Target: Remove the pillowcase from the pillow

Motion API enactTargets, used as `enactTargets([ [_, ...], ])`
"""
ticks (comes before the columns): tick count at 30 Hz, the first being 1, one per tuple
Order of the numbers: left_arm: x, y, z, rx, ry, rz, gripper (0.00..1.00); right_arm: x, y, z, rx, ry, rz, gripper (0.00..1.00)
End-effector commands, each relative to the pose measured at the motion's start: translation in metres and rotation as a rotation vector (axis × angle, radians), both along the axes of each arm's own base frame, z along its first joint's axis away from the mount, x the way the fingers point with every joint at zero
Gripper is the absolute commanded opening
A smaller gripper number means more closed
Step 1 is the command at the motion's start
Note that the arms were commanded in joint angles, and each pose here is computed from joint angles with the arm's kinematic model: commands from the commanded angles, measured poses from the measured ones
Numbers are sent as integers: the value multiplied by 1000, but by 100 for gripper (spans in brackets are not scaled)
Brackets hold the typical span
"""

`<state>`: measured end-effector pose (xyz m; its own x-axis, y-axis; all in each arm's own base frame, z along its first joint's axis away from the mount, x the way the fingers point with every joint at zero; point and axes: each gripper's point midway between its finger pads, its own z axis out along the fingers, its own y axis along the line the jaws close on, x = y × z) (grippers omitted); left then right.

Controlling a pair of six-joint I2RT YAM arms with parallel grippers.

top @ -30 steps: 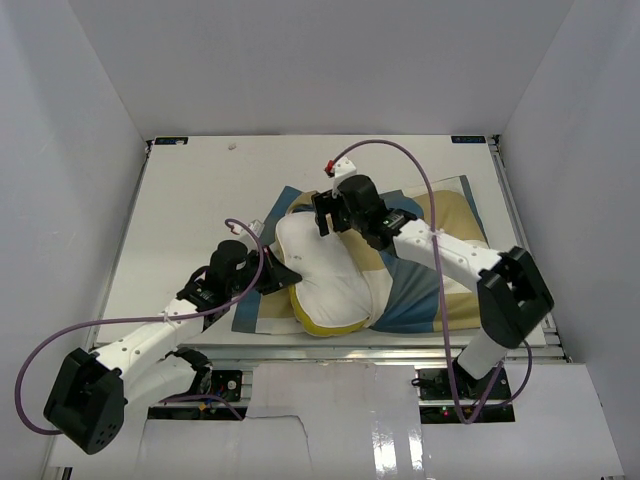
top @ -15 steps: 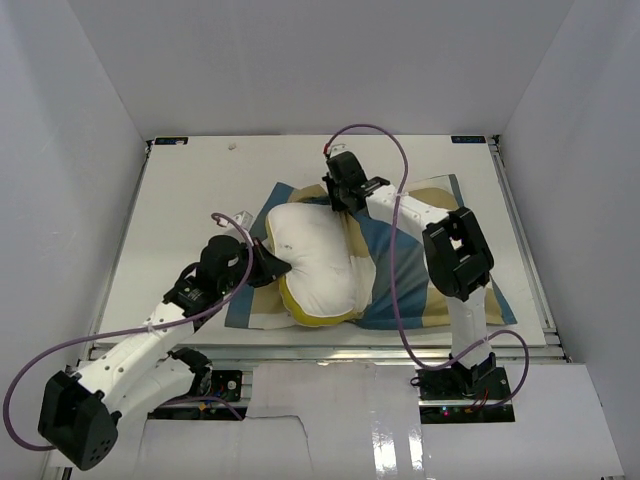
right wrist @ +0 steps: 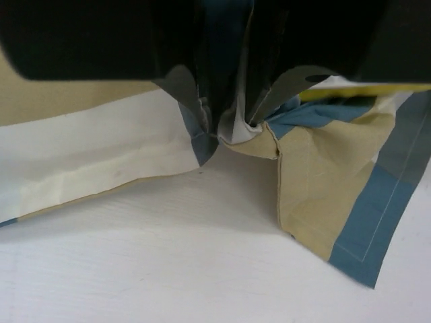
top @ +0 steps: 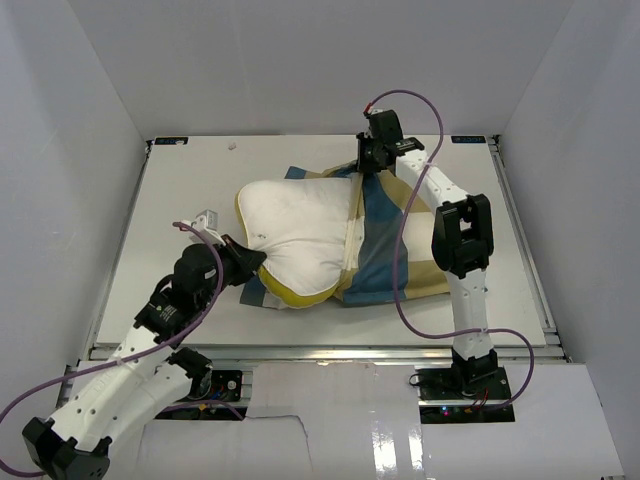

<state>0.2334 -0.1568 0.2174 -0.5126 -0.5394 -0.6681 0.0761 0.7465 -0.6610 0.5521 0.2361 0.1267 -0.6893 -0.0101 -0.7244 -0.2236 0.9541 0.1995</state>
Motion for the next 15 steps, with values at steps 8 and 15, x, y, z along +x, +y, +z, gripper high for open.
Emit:
enactTargets([
  [8, 27, -1, -26, 62, 32, 69, 0, -92, 54, 113, 123, -179, 302, 75],
  [15, 31, -9, -40, 41, 60, 59, 0, -174, 48, 89, 172, -98, 396, 75],
])
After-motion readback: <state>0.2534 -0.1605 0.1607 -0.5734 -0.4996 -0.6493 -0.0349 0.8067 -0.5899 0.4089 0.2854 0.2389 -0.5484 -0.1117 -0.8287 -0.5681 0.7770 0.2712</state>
